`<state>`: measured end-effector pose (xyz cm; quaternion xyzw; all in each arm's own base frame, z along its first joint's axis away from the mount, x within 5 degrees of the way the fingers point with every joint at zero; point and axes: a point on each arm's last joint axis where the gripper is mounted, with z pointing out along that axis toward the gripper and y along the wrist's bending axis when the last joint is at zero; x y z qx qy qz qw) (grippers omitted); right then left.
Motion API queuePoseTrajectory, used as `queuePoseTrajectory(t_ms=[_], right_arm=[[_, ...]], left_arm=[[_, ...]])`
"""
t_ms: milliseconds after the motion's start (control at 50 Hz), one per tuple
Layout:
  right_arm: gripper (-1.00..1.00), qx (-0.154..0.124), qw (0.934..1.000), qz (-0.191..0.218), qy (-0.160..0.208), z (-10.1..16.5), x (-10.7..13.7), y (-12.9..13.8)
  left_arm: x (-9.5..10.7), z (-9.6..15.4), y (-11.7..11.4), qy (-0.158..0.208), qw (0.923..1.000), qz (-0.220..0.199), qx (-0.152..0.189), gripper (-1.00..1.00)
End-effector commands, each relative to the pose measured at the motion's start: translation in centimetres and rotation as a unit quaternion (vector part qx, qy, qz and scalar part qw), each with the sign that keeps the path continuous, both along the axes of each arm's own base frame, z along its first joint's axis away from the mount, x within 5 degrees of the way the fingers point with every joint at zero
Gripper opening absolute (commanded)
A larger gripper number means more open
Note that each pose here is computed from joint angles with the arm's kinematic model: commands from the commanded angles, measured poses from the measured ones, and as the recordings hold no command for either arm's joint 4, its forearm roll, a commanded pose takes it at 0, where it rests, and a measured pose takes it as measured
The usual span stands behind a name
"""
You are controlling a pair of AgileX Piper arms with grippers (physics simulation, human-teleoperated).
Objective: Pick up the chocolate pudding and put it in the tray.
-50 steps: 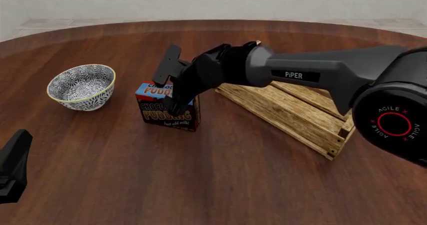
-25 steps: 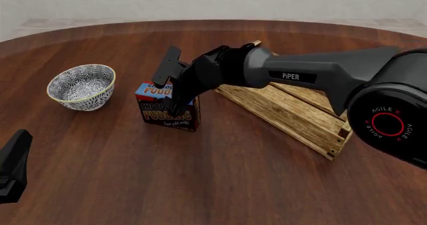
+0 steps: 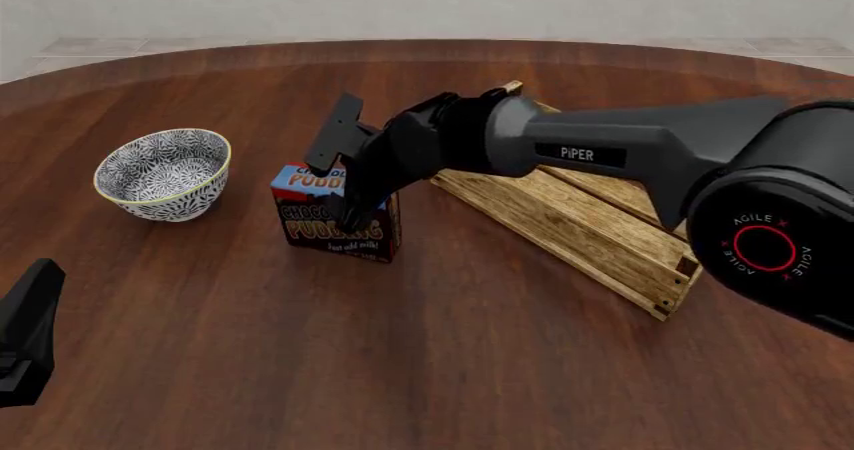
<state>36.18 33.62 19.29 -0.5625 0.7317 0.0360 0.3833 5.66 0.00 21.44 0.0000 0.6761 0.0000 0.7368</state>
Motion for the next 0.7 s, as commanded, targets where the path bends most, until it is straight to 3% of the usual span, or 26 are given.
queuePoseTrajectory(t_ms=[20,80,100,400,700], right_arm=[[1.0,0.0,1.0,-0.004,0.005,-0.5,0.1,0.0],[1.0,0.001,1.0,-0.003,0.007,-0.5,-0.2,0.2],[-1.0,0.001,1.0,0.001,0.008,-0.5,-0.7,0.4],[-1.0,0.004,1.0,0.007,0.005,-0.1,-1.3,0.5],[-1.0,0.01,0.9999,0.004,-0.012,2.1,-0.9,-0.5]], left_arm=[[0.0,0.0,0.0,0.0,1.0,0.0,0.0,1.0],[0.0,0.0,0.0,0.0,1.0,0.0,0.0,1.0],[0.0,0.0,0.0,0.0,1.0,0.0,0.0,1.0],[0.0,0.0,0.0,0.0,1.0,0.0,0.0,1.0],[0.0,0.0,0.0,0.0,1.0,0.0,0.0,1.0]])
